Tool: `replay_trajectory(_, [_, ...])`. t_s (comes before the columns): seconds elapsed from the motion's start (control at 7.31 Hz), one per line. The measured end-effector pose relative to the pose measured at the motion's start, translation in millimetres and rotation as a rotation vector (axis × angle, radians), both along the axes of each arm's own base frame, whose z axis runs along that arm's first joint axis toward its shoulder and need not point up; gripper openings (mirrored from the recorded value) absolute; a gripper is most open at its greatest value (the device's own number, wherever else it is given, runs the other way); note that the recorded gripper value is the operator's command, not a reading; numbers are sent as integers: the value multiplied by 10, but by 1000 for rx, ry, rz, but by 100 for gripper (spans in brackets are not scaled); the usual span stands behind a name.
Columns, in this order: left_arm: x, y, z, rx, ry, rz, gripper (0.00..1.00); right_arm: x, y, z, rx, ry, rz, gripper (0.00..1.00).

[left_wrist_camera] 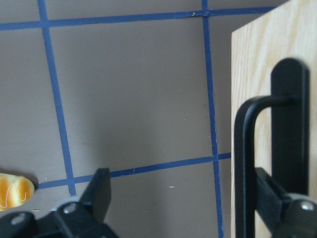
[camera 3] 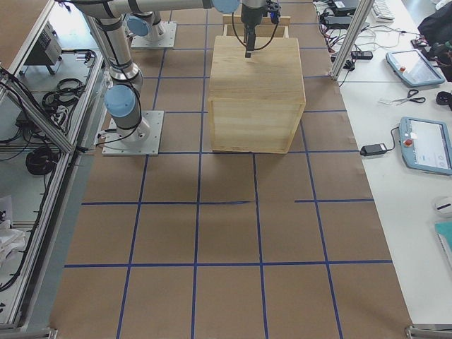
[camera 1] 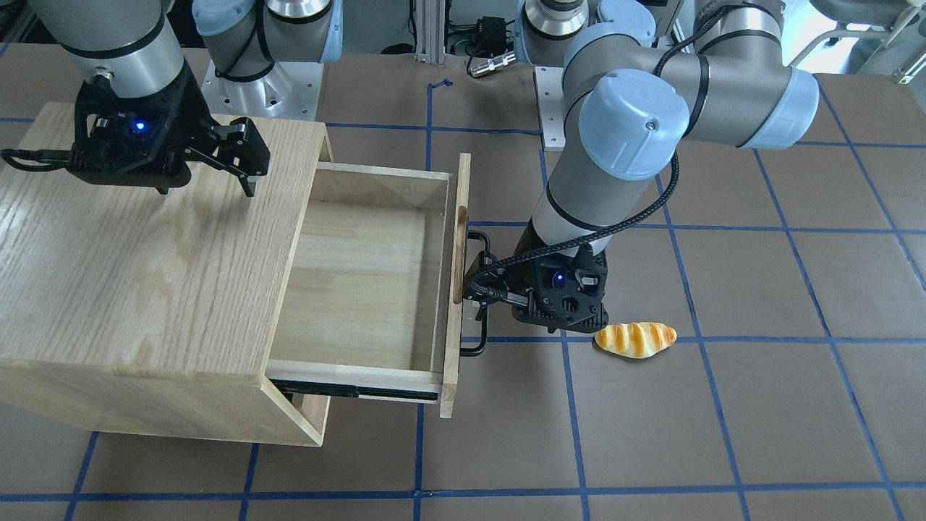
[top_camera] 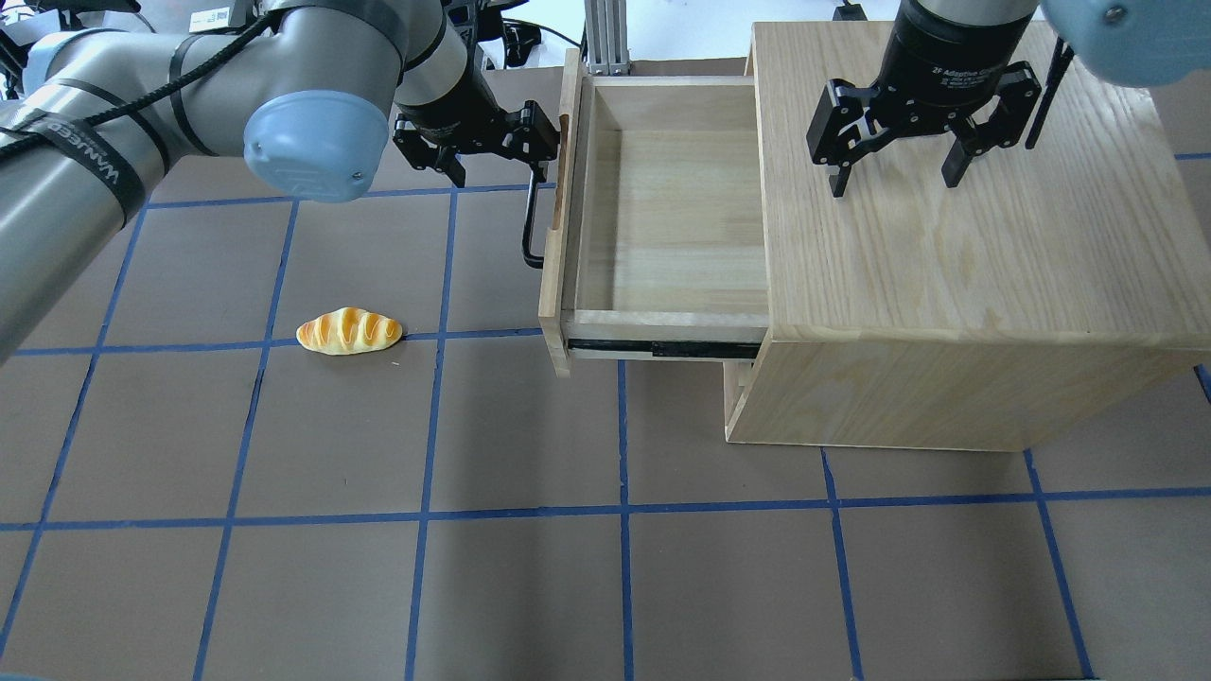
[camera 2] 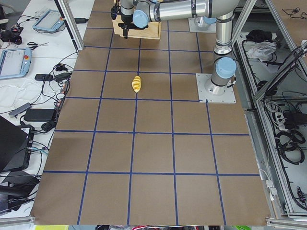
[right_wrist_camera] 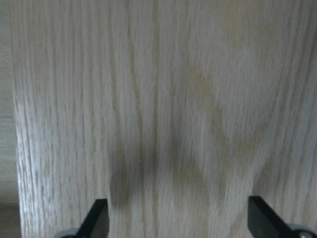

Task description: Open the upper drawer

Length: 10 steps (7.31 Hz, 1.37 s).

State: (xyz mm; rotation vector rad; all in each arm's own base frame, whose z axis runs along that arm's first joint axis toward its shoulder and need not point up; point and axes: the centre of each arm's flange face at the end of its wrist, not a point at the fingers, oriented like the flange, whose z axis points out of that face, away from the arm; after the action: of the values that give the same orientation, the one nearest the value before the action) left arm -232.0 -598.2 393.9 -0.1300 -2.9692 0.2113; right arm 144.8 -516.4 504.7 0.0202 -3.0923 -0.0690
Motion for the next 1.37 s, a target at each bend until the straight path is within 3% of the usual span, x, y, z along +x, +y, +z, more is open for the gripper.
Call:
replay_trajectory(0.27, [86, 50, 88, 19, -4, 9, 100, 0, 0, 0, 0, 0, 0, 100])
replay_trajectory(0.82, [287, 276, 776, 29, -86, 38, 100, -1, -1, 2, 0, 0, 1, 100])
replay_trajectory(1.37, [1079, 364, 1058, 37, -114, 185, 100, -1, -1, 2, 0, 0, 0, 100])
